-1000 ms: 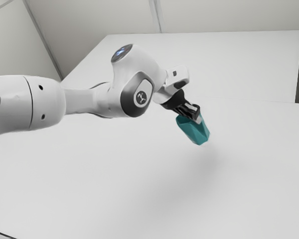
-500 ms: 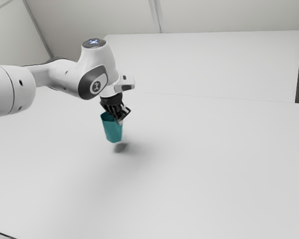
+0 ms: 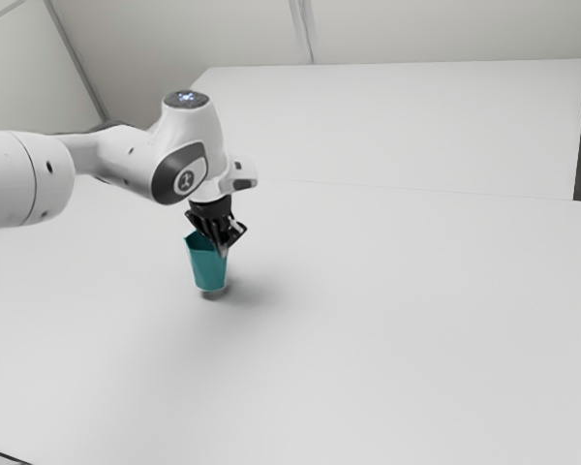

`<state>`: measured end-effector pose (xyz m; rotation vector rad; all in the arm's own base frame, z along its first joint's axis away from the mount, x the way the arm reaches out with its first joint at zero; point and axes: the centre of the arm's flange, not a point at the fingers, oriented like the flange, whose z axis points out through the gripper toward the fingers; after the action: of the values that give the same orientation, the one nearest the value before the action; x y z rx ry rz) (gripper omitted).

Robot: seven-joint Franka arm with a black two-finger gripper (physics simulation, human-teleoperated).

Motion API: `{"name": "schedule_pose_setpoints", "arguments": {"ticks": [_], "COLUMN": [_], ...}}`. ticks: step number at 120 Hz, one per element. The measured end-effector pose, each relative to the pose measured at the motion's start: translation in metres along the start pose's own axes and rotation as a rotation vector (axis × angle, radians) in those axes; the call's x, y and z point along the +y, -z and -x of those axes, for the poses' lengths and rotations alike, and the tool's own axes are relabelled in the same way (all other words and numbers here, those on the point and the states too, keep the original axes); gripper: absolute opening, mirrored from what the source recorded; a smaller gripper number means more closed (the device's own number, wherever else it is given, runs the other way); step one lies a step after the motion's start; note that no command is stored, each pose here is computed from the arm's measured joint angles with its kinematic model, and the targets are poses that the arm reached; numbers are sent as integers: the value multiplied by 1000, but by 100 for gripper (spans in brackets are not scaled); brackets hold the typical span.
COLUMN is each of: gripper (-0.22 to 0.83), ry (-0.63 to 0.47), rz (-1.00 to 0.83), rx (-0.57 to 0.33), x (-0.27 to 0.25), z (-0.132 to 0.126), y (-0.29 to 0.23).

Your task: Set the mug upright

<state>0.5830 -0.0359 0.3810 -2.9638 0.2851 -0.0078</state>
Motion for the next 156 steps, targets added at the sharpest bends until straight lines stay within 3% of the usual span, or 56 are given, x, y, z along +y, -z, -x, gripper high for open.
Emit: {"name": "schedule_pose_setpoints", "arguments": {"ticks": [51,81,112,124,142,156], "gripper": [-15,33,53,56,59,60], "ry": [106,145,167,161,126,86], "rz": [60,66,85,89,91,91], "rx": [-39,-33,-10,39,148,165], "x": [30,30,39,39,20,5], "z": [24,24,18,20,-4,-7], "y": [-11,-4,9,42,141,194]}}
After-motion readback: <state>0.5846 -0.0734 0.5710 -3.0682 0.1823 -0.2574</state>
